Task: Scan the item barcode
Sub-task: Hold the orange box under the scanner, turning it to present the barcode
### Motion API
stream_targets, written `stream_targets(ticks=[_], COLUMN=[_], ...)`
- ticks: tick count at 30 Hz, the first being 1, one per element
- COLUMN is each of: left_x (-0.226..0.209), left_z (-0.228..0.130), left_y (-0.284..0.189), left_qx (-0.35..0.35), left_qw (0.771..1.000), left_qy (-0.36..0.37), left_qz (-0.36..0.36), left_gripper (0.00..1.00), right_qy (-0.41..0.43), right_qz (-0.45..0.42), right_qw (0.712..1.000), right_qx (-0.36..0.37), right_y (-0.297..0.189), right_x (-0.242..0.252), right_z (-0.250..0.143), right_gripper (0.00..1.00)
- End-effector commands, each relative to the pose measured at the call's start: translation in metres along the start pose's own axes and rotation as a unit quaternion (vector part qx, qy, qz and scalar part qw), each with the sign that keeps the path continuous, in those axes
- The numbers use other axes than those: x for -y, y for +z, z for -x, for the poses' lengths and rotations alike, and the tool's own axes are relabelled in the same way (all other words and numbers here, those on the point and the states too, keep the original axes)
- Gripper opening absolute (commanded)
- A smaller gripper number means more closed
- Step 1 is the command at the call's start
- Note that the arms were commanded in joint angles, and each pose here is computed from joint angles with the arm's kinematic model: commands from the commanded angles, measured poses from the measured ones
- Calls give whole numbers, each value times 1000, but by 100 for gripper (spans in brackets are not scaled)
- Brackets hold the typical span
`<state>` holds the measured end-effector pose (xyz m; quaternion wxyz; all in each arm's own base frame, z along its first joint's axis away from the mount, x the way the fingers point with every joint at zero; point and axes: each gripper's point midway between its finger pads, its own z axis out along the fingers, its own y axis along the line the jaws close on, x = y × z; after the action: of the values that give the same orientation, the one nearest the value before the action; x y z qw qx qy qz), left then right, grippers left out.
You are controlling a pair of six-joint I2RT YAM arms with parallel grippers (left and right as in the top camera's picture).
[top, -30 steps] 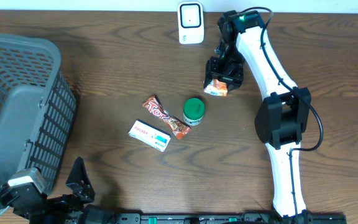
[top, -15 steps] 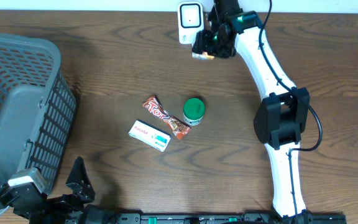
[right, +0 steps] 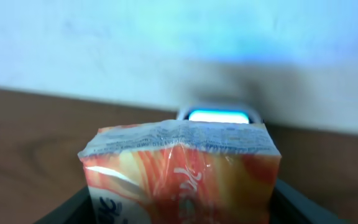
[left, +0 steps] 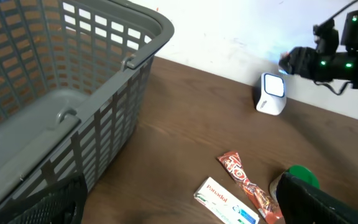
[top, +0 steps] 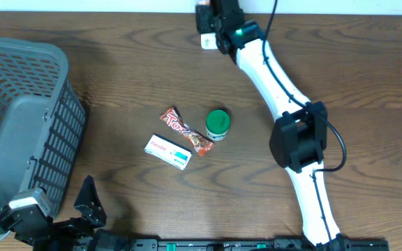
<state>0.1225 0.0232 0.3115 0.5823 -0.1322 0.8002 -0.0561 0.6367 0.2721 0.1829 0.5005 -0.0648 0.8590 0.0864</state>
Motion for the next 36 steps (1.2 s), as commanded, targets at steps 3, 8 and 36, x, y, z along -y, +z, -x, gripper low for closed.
stream_targets(ticks=[3,8,36], left_x=[1,1,1], left_z=[0,0,0], left_y=[0,0,0], left_qx=[0,0,0], left_qw=[1000,1000,1000], left_qy=[-1,-1,-1], left_qz=[-3,-3,-3], left_gripper=[97,97,97], right_qy=[-52,-66,-105], right_qz=[-84,-83,-100], right_qw=[995,993,987], right_qx=[28,60,-67], right_y=[43,72,-5], right_x=[30,31,41], right_z=[-26,-44,-30], right_gripper=[63,58,59])
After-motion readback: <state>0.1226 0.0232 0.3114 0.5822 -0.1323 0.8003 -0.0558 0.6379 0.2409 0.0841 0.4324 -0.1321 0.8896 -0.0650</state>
